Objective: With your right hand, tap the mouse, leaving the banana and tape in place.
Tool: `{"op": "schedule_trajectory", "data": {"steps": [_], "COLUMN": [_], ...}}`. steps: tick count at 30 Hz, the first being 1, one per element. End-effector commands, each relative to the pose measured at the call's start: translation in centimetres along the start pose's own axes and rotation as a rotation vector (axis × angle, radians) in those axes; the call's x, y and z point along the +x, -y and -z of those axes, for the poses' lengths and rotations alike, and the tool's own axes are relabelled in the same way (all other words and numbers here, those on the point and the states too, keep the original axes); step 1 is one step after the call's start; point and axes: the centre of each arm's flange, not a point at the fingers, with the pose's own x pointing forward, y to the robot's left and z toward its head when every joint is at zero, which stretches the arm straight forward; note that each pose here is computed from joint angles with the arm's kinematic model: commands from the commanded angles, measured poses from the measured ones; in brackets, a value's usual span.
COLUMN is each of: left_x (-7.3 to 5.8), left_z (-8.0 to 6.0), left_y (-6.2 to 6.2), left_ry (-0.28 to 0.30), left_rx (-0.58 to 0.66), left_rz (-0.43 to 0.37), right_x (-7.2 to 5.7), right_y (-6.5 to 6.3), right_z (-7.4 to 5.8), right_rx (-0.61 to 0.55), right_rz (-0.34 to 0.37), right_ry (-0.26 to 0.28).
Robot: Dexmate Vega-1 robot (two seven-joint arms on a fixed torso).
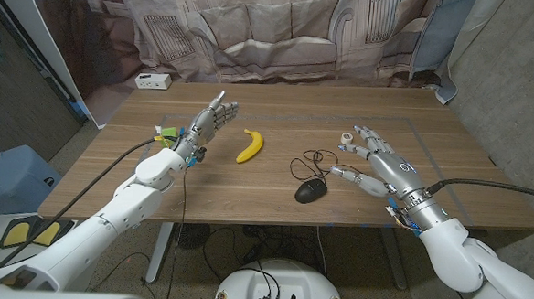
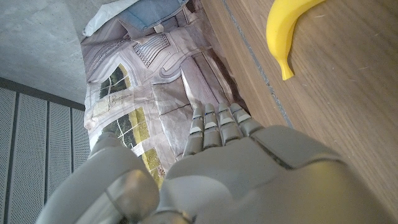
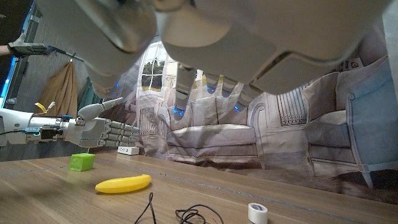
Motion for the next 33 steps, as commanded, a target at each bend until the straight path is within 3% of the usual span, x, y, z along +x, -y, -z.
{"op": "schedule_trajectory", "data": {"steps": [1,17,33], "left_x": [-0.2,0.0,-0.1], "left_z": [-0.2,-1.3,-1.1], "left_y": [0.2,0.3,0.6], "left_ry": [-0.002,0.012,0.006], "left_rx": [0.004,0.025,0.027], "left_rz": [0.011,0.012,0.008], "right_x": [0.8,1.6,2.9], "right_y": [-0.2,0.6,-0.1], "right_z": [-0.8,-0.9,-1.0], "right_rx": [-0.054,-0.085,-0.119], "right_rz": [-0.092,-0.159,-0.262], "right_ry": [0.004,-0.011,-0.014]}}
